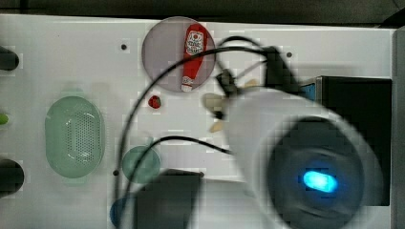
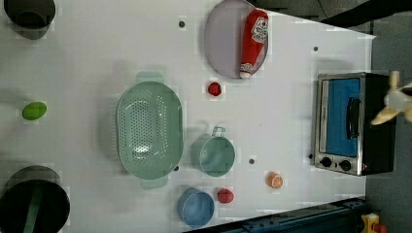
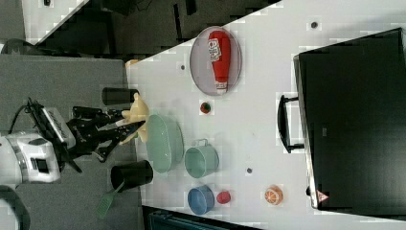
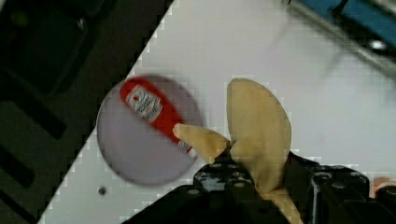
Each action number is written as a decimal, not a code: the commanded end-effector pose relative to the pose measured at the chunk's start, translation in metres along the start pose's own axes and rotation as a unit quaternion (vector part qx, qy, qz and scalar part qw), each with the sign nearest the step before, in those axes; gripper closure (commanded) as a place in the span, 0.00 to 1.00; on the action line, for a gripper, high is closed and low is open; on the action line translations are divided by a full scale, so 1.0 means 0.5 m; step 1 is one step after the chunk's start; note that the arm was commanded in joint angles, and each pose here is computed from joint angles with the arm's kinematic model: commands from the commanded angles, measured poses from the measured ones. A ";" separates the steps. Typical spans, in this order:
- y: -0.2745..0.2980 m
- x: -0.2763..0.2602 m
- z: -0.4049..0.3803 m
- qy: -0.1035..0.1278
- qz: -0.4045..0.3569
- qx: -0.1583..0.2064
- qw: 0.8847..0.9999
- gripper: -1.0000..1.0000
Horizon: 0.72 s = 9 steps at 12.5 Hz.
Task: Pick banana from table and place on oven.
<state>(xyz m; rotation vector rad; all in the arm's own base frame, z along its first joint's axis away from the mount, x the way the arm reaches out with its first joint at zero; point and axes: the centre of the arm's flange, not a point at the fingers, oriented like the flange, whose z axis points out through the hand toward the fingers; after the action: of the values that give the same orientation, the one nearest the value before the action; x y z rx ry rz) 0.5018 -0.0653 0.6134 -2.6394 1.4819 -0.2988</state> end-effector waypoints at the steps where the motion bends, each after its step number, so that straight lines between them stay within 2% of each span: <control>1: 0.170 0.163 0.150 -0.032 -0.006 -0.107 0.994 0.73; 5: 0.304 0.328 0.214 -0.009 -0.064 -0.121 0.991 0.73; 9: 0.387 0.424 0.324 0.006 -0.148 -0.153 0.977 0.73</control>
<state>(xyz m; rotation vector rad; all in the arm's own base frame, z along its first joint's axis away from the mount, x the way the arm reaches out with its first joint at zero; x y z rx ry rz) 0.4559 -0.3742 0.4117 -3.0015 1.5066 0.0219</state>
